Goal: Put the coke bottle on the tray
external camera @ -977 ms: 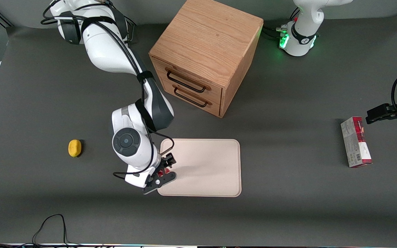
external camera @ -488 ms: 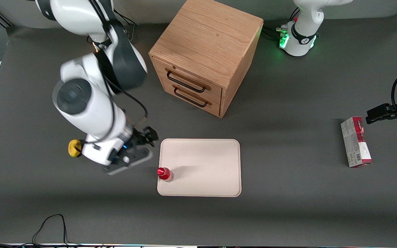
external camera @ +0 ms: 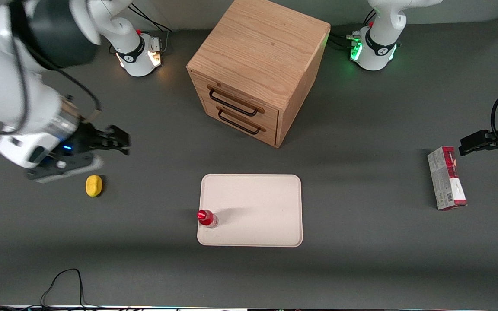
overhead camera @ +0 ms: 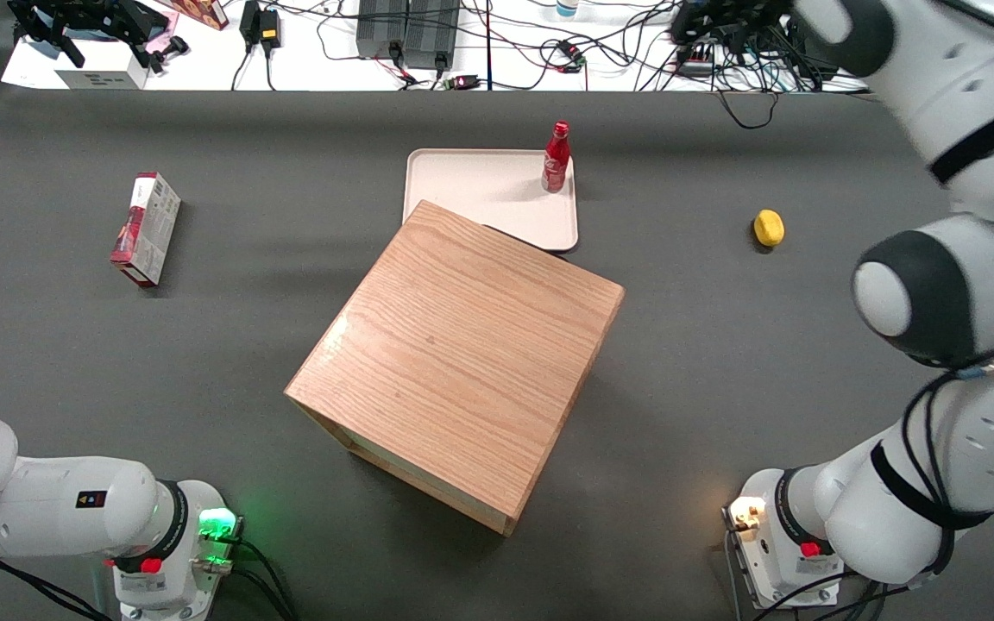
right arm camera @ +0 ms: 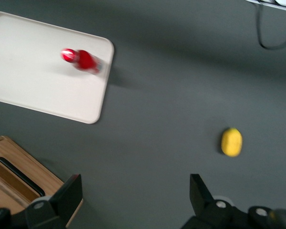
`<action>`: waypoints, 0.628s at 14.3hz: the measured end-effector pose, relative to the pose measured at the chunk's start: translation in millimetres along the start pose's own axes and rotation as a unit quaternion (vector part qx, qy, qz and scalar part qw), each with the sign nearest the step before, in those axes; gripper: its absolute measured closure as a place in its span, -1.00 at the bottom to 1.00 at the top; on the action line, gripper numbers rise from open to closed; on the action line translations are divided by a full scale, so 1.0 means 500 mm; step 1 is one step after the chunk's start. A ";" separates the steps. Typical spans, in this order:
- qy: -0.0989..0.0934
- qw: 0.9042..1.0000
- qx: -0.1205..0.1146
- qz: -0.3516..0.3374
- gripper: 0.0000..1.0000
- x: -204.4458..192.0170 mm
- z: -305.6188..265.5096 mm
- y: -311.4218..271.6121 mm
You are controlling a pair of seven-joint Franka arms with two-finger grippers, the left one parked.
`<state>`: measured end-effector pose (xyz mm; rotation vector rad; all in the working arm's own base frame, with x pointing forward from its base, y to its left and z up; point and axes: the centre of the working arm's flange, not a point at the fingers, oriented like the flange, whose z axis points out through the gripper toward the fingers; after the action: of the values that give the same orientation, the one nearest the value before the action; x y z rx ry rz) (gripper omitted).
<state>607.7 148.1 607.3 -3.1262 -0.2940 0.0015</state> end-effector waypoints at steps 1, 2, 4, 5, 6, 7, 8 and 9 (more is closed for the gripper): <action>-0.004 1.000 0.003 0.011 -1.00 -0.020 -0.004 0.040; -0.009 1.000 0.008 0.019 -1.00 -0.037 -0.003 0.075; -0.016 0.999 0.010 0.028 -1.00 -0.065 0.000 0.132; -0.017 0.999 0.009 0.031 -1.00 -0.076 0.000 0.152; -0.017 0.999 0.010 0.036 -1.00 -0.085 -0.002 0.171; -0.016 0.999 0.011 0.042 -1.00 -0.093 -0.002 0.189; -0.015 0.999 0.013 0.050 -1.00 -0.100 -0.002 0.210; -0.017 0.998 0.013 0.057 -1.00 -0.107 0.001 0.226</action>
<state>576.3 27.0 606.6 -3.1140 -0.1131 0.0584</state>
